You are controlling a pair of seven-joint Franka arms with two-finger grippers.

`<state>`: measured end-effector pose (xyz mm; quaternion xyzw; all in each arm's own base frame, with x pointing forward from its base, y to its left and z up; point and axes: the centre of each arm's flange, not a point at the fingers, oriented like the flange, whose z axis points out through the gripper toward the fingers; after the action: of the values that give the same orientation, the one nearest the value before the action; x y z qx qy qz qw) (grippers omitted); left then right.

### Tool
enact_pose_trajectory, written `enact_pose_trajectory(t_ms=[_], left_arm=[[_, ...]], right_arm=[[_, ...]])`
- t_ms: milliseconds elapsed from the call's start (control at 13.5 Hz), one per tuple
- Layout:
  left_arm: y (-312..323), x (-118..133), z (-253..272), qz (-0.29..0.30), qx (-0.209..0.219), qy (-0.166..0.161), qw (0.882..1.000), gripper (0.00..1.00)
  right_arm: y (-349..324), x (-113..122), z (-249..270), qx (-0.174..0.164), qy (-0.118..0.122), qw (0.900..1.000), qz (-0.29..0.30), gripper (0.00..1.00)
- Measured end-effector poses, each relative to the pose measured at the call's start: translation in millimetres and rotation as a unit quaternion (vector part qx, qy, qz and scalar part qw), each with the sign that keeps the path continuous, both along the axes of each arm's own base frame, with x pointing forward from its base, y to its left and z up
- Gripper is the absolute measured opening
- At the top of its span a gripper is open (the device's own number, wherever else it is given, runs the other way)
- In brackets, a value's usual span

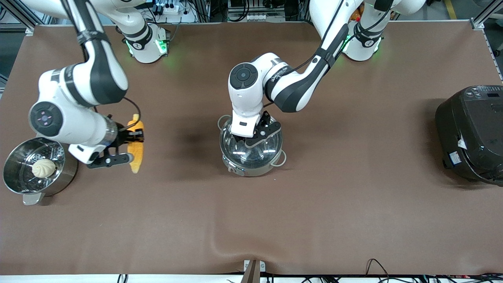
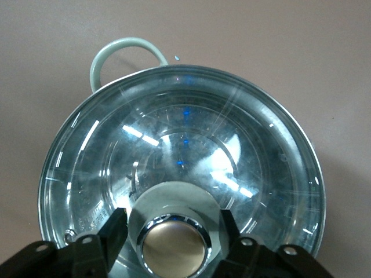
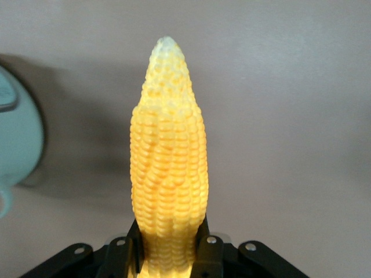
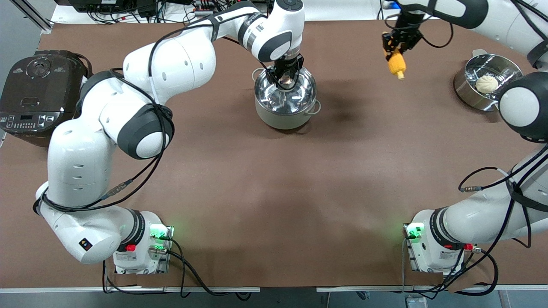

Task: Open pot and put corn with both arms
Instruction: 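Grasp the glass lid knob with the left gripper while the right gripper lifts corn, then lift the lid aside with the left gripper while the right gripper lowers corn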

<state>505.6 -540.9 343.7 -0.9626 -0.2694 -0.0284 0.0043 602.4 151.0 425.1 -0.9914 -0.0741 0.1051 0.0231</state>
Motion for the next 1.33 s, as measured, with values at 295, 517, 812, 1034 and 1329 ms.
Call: enact_pose_trajectory(t_ms=[295,517,812,1034,1329], left_arm=[[-3,-3,0,-0.003,-0.001,0.002,1.000,0.63],[-4,-4,0,-0.003,-0.002,0.004,1.000,0.63],[-4,-4,0,-0.021,-0.002,0.004,1.000,0.51],[-1,0,7,-0.047,-0.004,0.002,0.999,0.51],[44,30,74,-0.102,-0.017,0.003,0.995,0.51]], right_arm=[[33,-7,7,-0.005,0.000,1.000,0.001,0.37],[51,-10,10,-0.008,-0.003,1.000,-0.009,0.37],[87,-17,26,-0.005,-0.018,1.000,-0.008,0.37],[92,-19,26,-0.005,-0.018,1.000,-0.007,0.37],[94,-19,24,0.008,-0.009,1.000,-0.024,0.37]])
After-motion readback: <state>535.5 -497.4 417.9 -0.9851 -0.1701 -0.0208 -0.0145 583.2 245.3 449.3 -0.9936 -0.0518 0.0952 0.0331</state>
